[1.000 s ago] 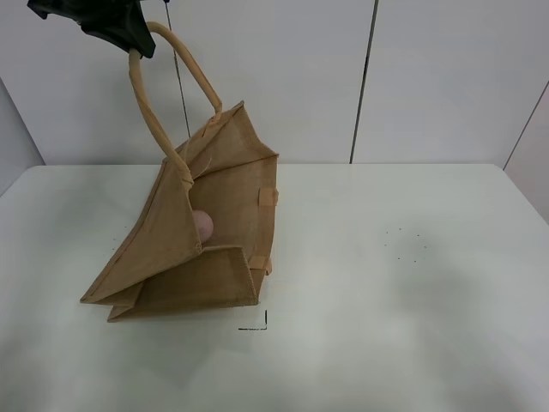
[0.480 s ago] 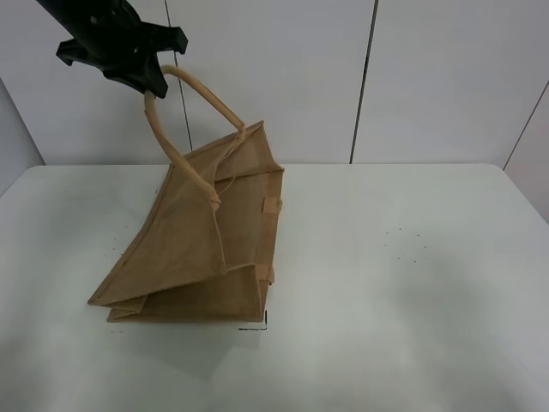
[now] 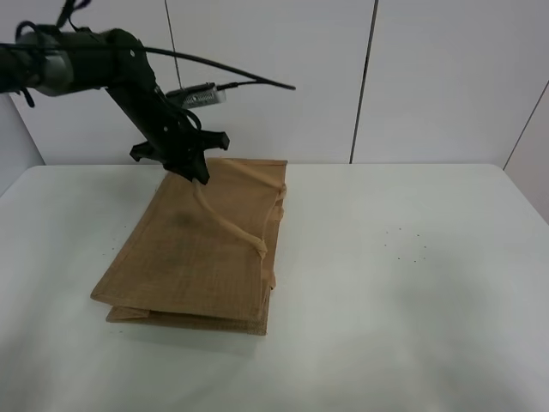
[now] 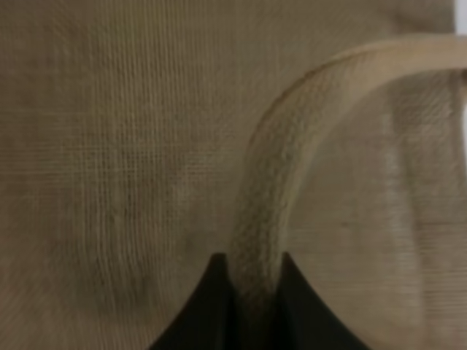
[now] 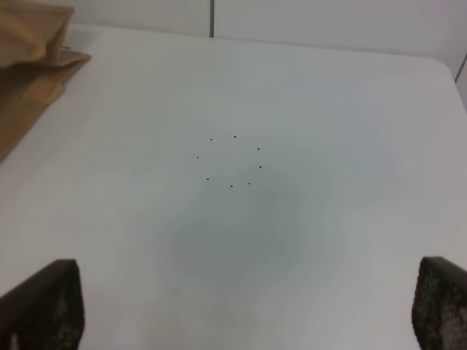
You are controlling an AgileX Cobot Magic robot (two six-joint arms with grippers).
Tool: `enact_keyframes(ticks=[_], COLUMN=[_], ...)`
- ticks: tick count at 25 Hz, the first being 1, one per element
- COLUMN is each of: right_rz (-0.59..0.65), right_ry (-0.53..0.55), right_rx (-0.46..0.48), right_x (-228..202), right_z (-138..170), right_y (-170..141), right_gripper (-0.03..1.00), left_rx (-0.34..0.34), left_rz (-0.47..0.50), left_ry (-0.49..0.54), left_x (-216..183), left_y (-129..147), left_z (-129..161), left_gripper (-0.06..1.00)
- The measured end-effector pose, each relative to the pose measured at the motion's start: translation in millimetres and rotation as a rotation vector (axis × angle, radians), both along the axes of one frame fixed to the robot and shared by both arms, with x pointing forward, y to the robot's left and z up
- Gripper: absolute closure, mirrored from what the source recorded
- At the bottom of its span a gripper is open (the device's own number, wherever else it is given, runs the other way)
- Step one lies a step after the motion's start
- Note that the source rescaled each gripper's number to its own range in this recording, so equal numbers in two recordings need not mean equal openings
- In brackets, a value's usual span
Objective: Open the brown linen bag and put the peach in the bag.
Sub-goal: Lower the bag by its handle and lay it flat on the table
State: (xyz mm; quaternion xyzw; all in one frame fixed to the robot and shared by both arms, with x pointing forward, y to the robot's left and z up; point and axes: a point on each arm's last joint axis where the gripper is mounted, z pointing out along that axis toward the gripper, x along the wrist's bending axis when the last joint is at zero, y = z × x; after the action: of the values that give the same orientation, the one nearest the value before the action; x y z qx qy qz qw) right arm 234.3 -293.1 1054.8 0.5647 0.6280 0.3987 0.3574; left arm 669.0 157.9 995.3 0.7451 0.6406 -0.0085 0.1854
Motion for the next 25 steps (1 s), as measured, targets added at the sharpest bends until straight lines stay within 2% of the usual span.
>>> enact_keyframes(ticks=[2,3,5,7,8,9,10,13,17,21,25], right_rz=[0.000,0.000,0.000,0.000,0.000,0.000,0.000,0.000,0.000,0.000,0.000], right_ry=[0.000,0.000,0.000,0.000,0.000,0.000,0.000,0.000,0.000,0.000,0.000], right_rx=[0.000,0.000,0.000,0.000,0.000,0.000,0.000,0.000,0.000,0.000,0.000], right_x=[0.0,0.0,0.0,0.0,0.0,0.0,0.0,0.0,0.0,0.0,0.0], right_z=[0.0,0.0,0.0,0.0,0.0,0.0,0.0,0.0,0.0,0.0,0.0], right_y=[0.0,0.0,0.0,0.0,0.0,0.0,0.0,0.0,0.0,0.0,0.0], right_gripper=[-0.03,-0.03,-0.03,-0.03,-0.03,-0.03,-0.03,-0.03,-0.03,-0.03,-0.03], left_rx=[0.011,0.015,0.020,0.021,0.020,0.022,0.031,0.109,0.198,0.259,0.279], left_rz=[-0.010,-0.015,-0.027,-0.032,-0.033,-0.034,-0.038,-0.060,-0.007,0.067,0.152], left_ry=[0.030,0.039,0.044,0.040,0.038,0.034,0.030,0.010,0.008,0.041,0.075], left_x=[3.0,3.9,4.2,4.0,3.9,4.2,4.6,7.5,12.5,17.3,20.6], left_y=[-0.9,-1.1,-1.2,-1.2,-1.2,-1.1,-0.4,5.5,22.5,62.0,104.3], left_z=[-15.7,-21.4,-25.8,-24.5,-23.6,-22.3,-21.5,-13.1,2.1,5.0,4.6], left_gripper=[0.93,0.88,0.67,0.34,0.23,0.13,0.09,0.03,0.01,0.01,0.01])
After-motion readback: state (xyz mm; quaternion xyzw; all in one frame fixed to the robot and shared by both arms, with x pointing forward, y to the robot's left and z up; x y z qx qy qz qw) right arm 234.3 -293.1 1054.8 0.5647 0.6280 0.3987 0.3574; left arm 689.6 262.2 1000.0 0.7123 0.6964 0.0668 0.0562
